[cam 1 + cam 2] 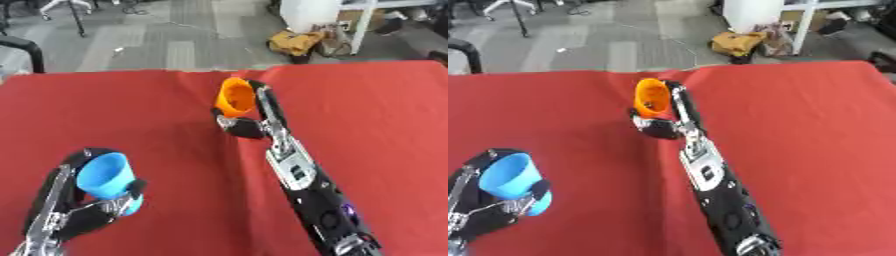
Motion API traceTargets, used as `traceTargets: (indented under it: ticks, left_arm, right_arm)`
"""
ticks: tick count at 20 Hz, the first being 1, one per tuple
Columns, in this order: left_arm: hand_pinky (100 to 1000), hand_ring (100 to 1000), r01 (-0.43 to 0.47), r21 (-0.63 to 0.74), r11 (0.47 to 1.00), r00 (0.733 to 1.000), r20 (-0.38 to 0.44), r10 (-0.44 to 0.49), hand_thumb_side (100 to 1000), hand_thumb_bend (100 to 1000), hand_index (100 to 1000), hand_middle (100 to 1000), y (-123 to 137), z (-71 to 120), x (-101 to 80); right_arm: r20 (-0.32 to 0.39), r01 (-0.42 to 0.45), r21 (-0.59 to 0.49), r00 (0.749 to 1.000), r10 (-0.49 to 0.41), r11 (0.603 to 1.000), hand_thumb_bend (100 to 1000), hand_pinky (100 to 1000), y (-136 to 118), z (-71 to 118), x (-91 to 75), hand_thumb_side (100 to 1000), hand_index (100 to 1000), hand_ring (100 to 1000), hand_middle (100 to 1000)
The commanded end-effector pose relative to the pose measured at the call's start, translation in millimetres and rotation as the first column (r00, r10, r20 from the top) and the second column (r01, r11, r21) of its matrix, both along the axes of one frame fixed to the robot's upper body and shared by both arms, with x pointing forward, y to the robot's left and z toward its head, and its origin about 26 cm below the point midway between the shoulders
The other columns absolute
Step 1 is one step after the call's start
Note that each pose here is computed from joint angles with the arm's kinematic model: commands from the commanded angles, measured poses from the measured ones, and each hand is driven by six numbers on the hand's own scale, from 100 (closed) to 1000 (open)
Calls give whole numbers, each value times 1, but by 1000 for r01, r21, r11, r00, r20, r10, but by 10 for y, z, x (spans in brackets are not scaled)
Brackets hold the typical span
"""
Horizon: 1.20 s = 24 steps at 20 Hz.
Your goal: Pour the contents of one cup into another cup.
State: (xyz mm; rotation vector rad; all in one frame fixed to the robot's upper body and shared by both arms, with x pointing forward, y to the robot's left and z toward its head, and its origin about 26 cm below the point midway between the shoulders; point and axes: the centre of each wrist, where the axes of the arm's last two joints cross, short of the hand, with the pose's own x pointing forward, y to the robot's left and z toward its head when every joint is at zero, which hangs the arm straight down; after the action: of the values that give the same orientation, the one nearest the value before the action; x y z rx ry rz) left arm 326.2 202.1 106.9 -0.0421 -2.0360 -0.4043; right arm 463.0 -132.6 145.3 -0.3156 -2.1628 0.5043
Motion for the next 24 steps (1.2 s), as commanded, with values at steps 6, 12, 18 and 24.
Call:
traceTargets:
  ticks: [6,12,18,24]
  left_arm:
    - [397,404,-14,16,1000,1000,25,14,100,526,632,479,69,60,10]
    - [398,404,-17,17,1000,1000,25,17,100,512,632,479,81,58,12]
    - [398,403,-28,24,999,999,27,27,100,525,632,477,101,56,19]
    - [398,403,-36,38,999,999,25,35,100,523,632,477,115,36,26]
  right_arm:
    - [58,-22,29,998,21,999,141,549,-55,257,-44,100,195,347,124]
    - [64,-37,37,997,35,999,154,528,-90,308,-83,100,175,328,100]
    - [109,-57,-16,992,58,998,145,532,-130,480,-128,100,177,333,100]
    - [166,-108,-154,977,133,982,146,539,-101,734,-198,100,182,344,102]
